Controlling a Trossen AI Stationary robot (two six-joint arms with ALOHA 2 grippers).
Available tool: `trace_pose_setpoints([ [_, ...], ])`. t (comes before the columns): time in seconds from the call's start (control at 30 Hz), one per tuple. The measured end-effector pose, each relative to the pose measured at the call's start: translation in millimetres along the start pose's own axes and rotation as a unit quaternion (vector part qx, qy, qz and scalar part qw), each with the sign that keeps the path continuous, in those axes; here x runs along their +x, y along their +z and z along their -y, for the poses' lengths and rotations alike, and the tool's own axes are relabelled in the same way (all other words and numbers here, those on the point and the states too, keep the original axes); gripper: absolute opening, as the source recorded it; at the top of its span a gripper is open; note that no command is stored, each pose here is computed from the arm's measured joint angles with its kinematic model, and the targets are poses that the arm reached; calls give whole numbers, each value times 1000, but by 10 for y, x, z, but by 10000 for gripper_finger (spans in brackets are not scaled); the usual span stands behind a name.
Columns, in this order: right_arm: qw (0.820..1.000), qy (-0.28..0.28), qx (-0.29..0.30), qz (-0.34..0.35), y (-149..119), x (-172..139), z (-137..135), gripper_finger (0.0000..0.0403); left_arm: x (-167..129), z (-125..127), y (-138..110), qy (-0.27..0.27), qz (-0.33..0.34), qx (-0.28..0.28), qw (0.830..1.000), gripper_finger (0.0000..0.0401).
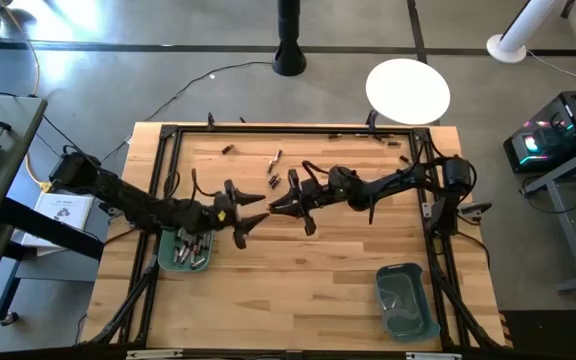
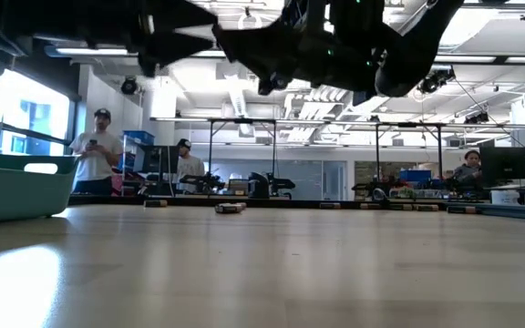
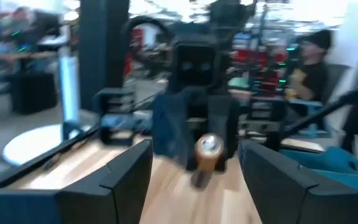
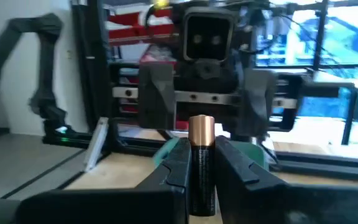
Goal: Sort batteries
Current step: Put the black battery into the green bin
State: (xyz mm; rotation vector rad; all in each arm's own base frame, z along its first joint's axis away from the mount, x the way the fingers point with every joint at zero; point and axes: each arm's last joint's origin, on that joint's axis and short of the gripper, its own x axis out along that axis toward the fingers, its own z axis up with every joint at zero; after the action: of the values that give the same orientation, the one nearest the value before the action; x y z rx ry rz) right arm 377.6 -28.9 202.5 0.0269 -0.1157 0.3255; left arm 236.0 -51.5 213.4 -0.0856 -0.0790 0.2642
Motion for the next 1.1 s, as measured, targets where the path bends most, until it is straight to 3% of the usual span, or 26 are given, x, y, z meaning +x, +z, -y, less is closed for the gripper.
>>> trace_pose_setpoints([
  [0.23,1000,13,-2,18,85,56,-12,27,54,49,107,-27,17,36,999,189],
  [0.8,1000,21,-2,22,103,64,-14,28,52,45,91,-21,9,38,999,52],
  [1.1,1000,7,9,-10,37,69,-5,81,53,55,85,-28,7,47,998,5],
])
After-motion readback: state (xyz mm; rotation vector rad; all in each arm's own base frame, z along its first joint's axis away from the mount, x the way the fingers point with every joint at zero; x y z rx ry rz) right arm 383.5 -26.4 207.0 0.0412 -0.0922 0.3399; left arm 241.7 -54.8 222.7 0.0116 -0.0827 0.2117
